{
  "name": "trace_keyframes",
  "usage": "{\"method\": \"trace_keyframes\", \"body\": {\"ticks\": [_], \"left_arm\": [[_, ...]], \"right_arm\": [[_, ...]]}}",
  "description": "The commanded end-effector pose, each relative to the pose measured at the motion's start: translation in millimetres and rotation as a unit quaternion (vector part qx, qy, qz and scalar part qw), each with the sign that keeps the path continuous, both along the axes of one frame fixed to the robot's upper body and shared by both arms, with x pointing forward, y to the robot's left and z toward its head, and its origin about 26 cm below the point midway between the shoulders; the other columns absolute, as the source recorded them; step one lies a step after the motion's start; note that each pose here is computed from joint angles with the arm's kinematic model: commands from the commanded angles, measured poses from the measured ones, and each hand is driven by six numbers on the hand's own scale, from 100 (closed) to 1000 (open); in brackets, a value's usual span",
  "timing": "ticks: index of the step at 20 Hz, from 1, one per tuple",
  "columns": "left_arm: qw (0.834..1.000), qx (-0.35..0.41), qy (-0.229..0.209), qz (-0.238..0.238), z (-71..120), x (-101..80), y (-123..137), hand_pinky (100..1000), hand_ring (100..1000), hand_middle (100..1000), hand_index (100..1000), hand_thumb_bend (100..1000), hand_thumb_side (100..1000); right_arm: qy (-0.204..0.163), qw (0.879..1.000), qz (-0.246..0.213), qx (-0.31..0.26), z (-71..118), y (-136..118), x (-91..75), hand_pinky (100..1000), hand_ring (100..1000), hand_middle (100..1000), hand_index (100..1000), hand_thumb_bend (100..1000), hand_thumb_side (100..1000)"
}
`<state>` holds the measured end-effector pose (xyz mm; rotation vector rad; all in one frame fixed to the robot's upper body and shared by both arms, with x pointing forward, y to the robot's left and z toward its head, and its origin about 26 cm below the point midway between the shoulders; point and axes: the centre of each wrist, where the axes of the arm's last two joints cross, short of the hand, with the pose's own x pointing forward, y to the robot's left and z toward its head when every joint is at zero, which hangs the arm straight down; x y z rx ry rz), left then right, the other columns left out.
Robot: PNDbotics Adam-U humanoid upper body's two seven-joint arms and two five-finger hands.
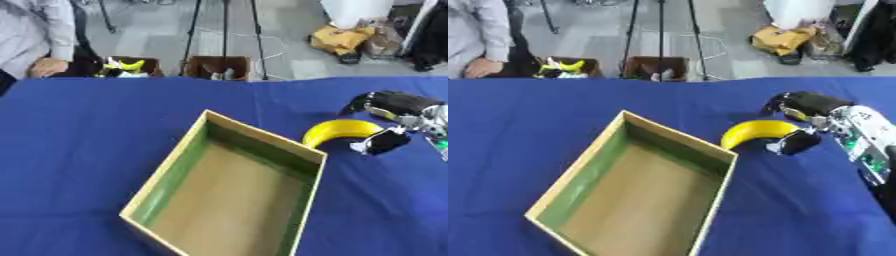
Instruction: Pick up objects on the table and place them in the box.
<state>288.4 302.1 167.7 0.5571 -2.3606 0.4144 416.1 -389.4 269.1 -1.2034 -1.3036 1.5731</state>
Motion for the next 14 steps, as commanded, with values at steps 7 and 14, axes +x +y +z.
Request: {"method": "trace_keyframes", "body": {"ticks": [7,14], "left_arm": [[1.000,0.008,-0.013,-0.002,7.2,-0.8,-0.9,214,420,421,618,100,999],[1.000,0.008,-0.014,-0.002,7.5,-0.7,-0.9,214,420,421,618,100,999]], "right_arm": [[-0.017,1.000,-0.004,-0.007,15.2,-4.0,-1.8,782,796,735,820,259,495],[-0.012,1.000,-0.002,-0.011,13.6,-4.9,-1.3,773,789,710,793,260,487]]}}
